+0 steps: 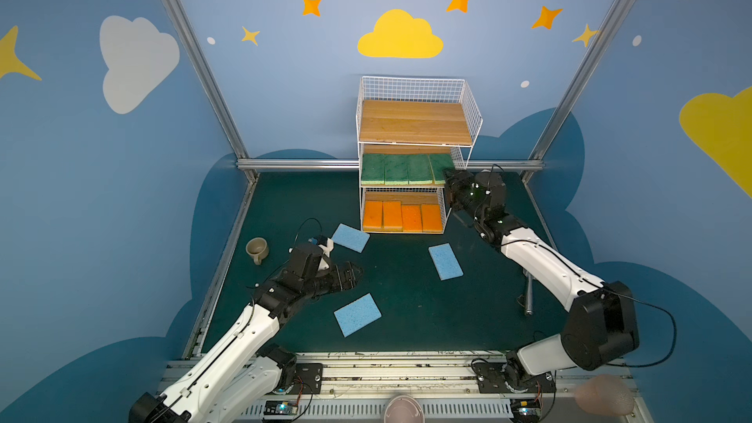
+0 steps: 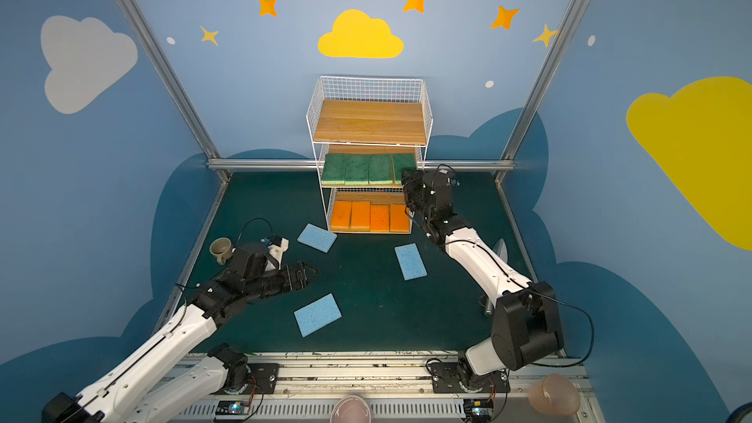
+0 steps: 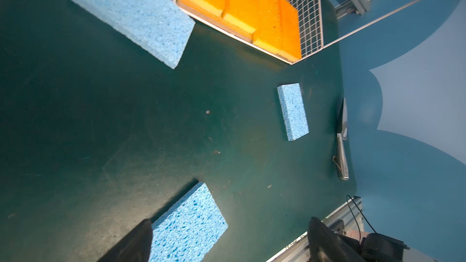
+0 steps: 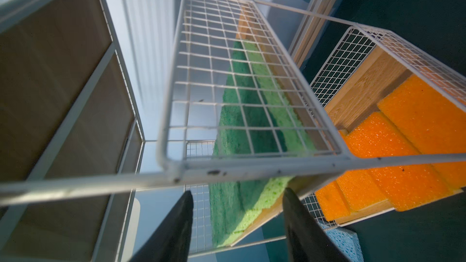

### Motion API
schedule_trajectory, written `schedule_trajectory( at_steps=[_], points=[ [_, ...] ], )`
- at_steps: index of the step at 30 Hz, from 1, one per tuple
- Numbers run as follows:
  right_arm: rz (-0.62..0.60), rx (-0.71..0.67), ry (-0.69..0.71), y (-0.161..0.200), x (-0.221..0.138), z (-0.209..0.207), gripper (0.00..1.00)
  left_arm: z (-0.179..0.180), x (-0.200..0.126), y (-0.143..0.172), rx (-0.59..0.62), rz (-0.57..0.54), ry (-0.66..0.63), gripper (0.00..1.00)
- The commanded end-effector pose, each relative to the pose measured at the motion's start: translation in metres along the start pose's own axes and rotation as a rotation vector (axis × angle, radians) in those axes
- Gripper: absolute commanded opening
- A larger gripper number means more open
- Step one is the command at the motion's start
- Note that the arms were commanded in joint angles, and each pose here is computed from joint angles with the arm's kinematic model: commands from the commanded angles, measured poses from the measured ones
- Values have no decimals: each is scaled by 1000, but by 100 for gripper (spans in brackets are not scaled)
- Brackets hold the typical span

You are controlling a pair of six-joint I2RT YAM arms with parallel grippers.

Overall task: Arrange cleaning sponges on a shelf
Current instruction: Place the cleaning sponge at the shelf.

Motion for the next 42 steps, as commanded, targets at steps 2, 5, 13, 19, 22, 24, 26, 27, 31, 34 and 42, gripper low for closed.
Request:
schedule_trajectory(
  at_steps=[2,5,13,19,22,24,26,27,31,34,42],
  points=[
    [108,-143,-32,15,-23,29,61,23,2,20,-64,23,-89,95],
    [186,-203,19,26,-42,16,62,34,3,31,-103,24,-114,95],
    [535,-473,118,70,-92,-32,53,55,10,62,-171,90,-155,94],
    [927,-587,174,139,-97,-92,52,68,18,75,-198,104,-185,95],
    [1052,-611,205,169,-93,-120,52,69,17,75,-198,88,-189,95],
    [1126,-617,241,186,-88,-138,52,68,17,73,-194,81,-185,95],
    [1202,-636,280,202,-85,-153,52,67,17,71,-193,84,-188,96],
    [1241,-655,311,210,-85,-159,52,67,17,70,-192,88,-194,95],
    [1344,-728,551,232,-83,-183,52,68,17,69,-194,86,-205,96],
    [1388,-786,677,250,-77,-206,48,68,15,67,-193,69,-199,96],
    [1360,-774,713,261,-68,-227,47,66,7,64,-184,47,-193,97]
  ],
)
Point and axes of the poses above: each gripper's point midway between its finger pads, its own x axis out along the fingers, its own z axis along the line the jaws close on, y = z × x, the point moved 6 cm from there along -x, back along the fingers, and after that the axes turned 7 degrees about x, right-handed, at the moved point
